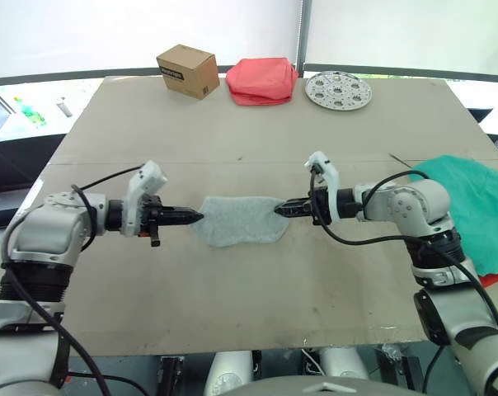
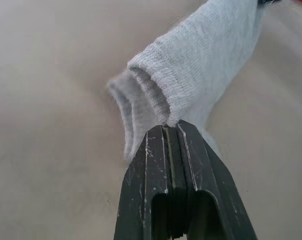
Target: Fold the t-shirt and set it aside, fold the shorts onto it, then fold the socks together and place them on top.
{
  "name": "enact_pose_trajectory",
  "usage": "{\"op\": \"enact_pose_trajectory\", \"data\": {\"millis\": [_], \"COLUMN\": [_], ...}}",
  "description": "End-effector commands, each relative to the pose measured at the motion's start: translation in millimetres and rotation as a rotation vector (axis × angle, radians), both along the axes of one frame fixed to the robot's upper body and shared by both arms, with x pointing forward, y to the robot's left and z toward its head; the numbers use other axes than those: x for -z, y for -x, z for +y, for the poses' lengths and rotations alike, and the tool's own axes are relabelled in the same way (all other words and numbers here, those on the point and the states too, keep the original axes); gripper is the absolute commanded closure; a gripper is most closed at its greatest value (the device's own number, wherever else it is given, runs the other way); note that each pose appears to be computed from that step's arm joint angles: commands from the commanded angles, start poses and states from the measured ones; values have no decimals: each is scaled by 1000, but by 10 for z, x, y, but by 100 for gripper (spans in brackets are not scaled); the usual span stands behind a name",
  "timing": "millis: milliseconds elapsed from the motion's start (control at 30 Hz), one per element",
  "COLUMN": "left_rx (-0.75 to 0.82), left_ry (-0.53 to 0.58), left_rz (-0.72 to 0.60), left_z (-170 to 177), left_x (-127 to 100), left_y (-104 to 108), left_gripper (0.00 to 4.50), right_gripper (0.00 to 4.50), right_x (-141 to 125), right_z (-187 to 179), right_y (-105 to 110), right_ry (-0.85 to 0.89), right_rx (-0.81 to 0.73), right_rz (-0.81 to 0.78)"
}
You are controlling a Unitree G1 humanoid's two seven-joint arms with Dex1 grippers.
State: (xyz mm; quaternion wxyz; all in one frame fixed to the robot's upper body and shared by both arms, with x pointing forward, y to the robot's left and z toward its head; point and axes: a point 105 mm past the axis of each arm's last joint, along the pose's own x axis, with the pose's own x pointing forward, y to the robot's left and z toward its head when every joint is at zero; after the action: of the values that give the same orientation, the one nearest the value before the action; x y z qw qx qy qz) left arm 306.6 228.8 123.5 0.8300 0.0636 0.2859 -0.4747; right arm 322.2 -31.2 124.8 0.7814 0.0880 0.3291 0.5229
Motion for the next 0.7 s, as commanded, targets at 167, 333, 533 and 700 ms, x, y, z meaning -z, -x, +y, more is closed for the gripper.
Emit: {"op": "enact_pose_trajectory", "data": {"millis": [167, 333, 533, 700], "left_rx": [-9, 11, -43, -219], "left_ry": [-90, -123, -18, 217], "left_rz": [-80, -101, -180, -125], "left_z": [-81, -80, -79, 50], "left_x": [154, 219, -6, -241], "left_y": [-165, -144, -191, -70], "left_gripper": [450, 450, 256, 81], "right_gripper": [445, 445, 250, 117], "right_x": [192, 268, 132, -254], "right_z": [-72, -140, -147, -256], "right_y": [-149, -138, -98, 90], "right_ry": [96, 153, 125, -4], "right_rx": [61, 44, 7, -20], "right_rz": [-16, -57, -217, -536]}}
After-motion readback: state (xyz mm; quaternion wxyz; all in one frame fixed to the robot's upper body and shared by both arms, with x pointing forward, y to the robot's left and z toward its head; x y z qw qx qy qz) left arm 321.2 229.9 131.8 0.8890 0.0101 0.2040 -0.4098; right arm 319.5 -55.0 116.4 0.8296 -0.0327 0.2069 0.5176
